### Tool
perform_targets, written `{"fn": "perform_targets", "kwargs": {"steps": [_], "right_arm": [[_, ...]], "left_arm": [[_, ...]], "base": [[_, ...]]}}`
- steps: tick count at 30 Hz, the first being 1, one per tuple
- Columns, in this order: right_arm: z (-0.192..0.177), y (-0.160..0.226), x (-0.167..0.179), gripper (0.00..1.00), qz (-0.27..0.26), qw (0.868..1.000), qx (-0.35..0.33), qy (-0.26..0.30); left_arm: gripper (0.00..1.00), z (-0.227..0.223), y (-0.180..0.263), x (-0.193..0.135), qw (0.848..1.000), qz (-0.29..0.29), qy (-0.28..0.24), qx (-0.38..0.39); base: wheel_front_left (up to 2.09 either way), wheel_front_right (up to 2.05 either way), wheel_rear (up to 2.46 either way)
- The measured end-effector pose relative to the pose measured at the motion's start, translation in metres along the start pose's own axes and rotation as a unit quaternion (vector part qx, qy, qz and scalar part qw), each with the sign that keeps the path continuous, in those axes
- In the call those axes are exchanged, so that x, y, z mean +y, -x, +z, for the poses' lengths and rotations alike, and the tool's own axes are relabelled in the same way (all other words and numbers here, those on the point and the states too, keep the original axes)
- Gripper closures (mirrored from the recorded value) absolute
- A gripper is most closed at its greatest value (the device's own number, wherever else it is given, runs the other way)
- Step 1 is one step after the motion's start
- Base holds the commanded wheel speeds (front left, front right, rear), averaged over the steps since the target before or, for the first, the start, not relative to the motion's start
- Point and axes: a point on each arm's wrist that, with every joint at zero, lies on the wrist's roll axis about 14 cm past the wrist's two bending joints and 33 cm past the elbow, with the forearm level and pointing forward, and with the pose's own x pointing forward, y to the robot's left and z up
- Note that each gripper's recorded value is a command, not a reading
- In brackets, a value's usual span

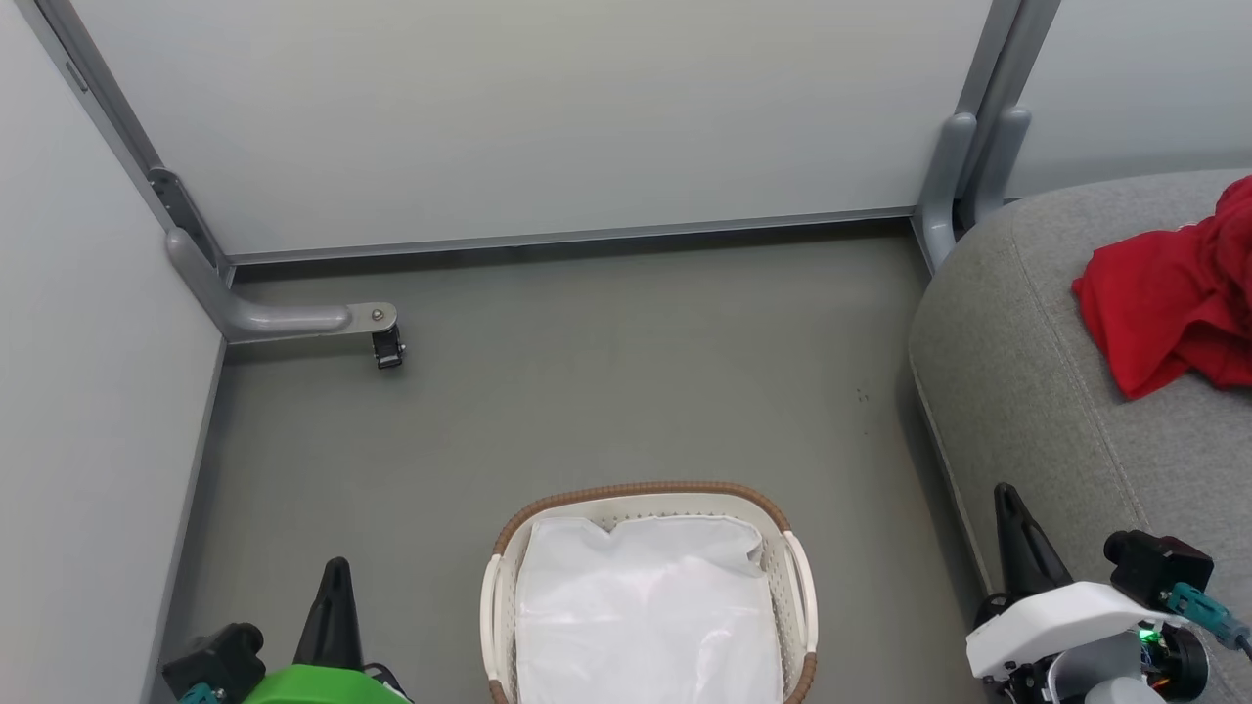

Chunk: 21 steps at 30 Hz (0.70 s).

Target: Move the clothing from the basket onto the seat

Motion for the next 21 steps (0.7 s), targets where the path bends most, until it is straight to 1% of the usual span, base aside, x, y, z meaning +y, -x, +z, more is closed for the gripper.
{"fn": "perform_targets", "kwargs": {"steps": [9, 21], "right_arm": [[0.003, 0.000, -0.006, 1.00, -0.016, 0.997, 0.000, -0.072], [0.006, -0.001, -0.011, 1.00, -0.030, 0.987, 0.000, -0.160]], "left_arm": [[1.00, 0.004, -0.003, 0.004, 0.998, 0.011, 0.069, 0.002], [1.00, 0.014, -0.009, 0.005, 0.988, 0.014, 0.153, -0.002]], "base": [[0.00, 0.00, 0.00], [0.00, 0.00, 0.00]]}}
